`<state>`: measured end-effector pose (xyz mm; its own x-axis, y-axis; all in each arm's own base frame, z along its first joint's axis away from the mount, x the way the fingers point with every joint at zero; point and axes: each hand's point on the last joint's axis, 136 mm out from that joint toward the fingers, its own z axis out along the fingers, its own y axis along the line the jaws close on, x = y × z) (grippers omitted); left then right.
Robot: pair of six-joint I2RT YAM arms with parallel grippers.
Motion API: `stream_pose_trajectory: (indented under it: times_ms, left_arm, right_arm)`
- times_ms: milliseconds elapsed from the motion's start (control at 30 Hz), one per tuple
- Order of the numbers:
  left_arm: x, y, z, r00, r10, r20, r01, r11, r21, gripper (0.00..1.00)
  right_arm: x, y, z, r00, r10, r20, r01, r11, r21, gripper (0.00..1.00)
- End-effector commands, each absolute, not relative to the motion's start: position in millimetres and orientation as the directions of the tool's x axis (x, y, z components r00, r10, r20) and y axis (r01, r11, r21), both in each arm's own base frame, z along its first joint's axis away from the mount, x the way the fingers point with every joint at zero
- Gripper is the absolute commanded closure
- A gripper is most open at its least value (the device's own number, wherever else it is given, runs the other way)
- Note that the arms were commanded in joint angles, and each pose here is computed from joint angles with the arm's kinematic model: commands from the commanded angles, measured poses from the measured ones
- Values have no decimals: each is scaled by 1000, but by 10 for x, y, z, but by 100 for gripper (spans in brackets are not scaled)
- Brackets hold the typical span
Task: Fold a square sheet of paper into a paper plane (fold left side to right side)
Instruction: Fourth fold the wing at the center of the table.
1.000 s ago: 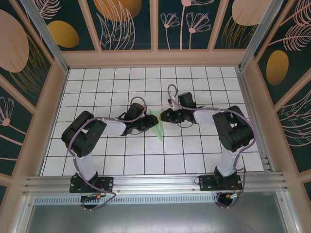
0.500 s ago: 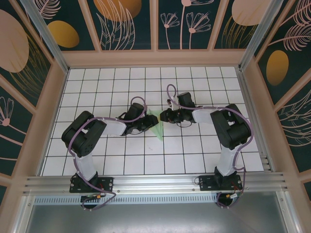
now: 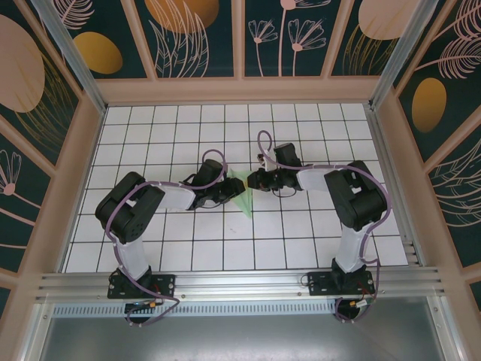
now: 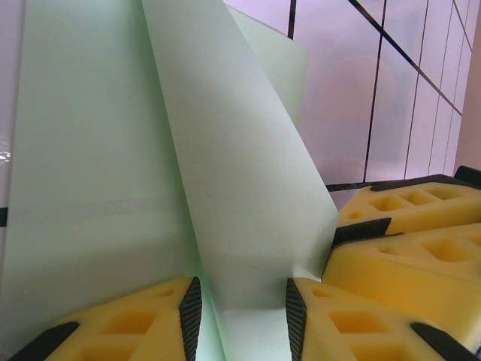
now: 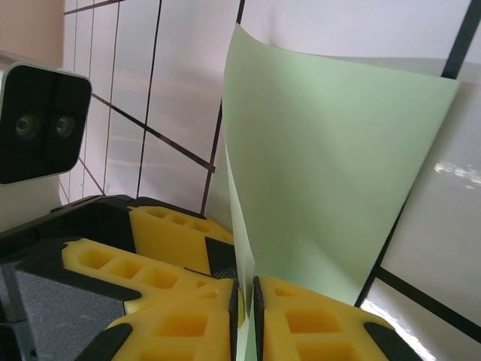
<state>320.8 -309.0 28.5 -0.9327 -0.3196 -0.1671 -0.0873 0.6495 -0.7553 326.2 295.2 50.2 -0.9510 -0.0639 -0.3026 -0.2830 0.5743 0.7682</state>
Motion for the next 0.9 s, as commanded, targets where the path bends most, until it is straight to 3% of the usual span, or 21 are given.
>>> stream_pose_trajectory:
  times_ms: [0, 167, 367, 867]
  left_arm:
    - [3152, -3051, 145, -939, -306, -156, -105, 688, -718, 61]
    - [3147, -3046, 140, -939, -307, -156, -106, 688, -718, 62]
    - [3141, -3037, 145, -938, -308, -159, -105, 690, -716, 61]
    - [3128, -3022, 162, -937, -310, -161, -105, 689, -717, 60]
  right_arm:
    - [3316, 3027, 583, -946, -66, -317, -302, 536, 789, 82]
    - [3310, 3034, 585, -946, -71, -317, -305, 536, 787, 83]
    - [3318, 2980, 535, -946, -73, -316, -301, 563, 770, 94]
    - [3383, 2795, 344, -951, -57, -303, -266, 652, 710, 94]
